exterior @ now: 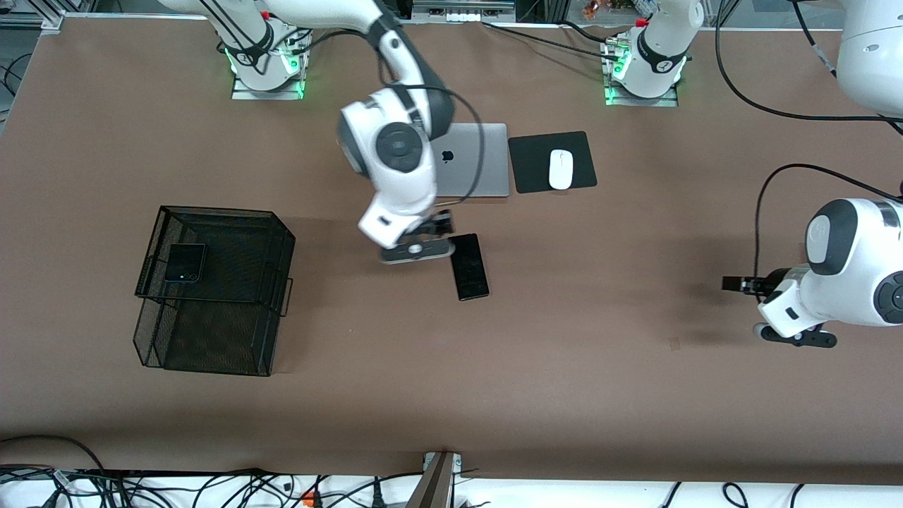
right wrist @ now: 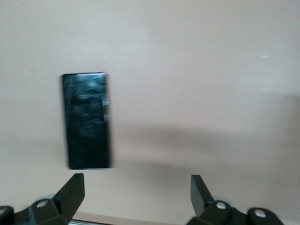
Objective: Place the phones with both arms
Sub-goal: 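Grasp the black phone with the right gripper while the left gripper moves off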
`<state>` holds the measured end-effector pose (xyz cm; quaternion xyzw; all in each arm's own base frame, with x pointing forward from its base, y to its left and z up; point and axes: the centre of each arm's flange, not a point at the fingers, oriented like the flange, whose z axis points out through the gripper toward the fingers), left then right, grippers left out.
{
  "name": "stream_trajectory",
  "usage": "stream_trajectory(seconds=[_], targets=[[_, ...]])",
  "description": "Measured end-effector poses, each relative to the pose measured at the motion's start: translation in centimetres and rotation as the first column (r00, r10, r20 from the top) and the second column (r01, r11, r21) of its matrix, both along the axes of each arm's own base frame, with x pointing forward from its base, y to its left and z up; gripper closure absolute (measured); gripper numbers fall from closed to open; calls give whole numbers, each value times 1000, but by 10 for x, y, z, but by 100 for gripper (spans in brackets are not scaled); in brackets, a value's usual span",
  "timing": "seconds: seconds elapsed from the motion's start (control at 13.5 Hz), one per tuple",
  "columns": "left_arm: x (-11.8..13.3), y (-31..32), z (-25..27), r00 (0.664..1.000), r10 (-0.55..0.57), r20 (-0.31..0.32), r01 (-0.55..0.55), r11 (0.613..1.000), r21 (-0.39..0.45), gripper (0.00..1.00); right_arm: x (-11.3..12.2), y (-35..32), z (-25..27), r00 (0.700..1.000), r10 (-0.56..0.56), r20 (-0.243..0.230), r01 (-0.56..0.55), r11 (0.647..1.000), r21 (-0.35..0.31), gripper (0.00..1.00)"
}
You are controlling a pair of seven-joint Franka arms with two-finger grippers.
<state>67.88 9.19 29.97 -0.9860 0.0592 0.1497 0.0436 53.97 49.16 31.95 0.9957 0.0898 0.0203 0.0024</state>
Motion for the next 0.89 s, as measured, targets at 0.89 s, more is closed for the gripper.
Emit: stream_trajectory(seconds=[0.89], targets=[[-6, 22, -12, 999, -28, -24, 28, 1000, -1, 0, -42, 73, -108, 983, 151, 102, -155, 987, 38, 0]])
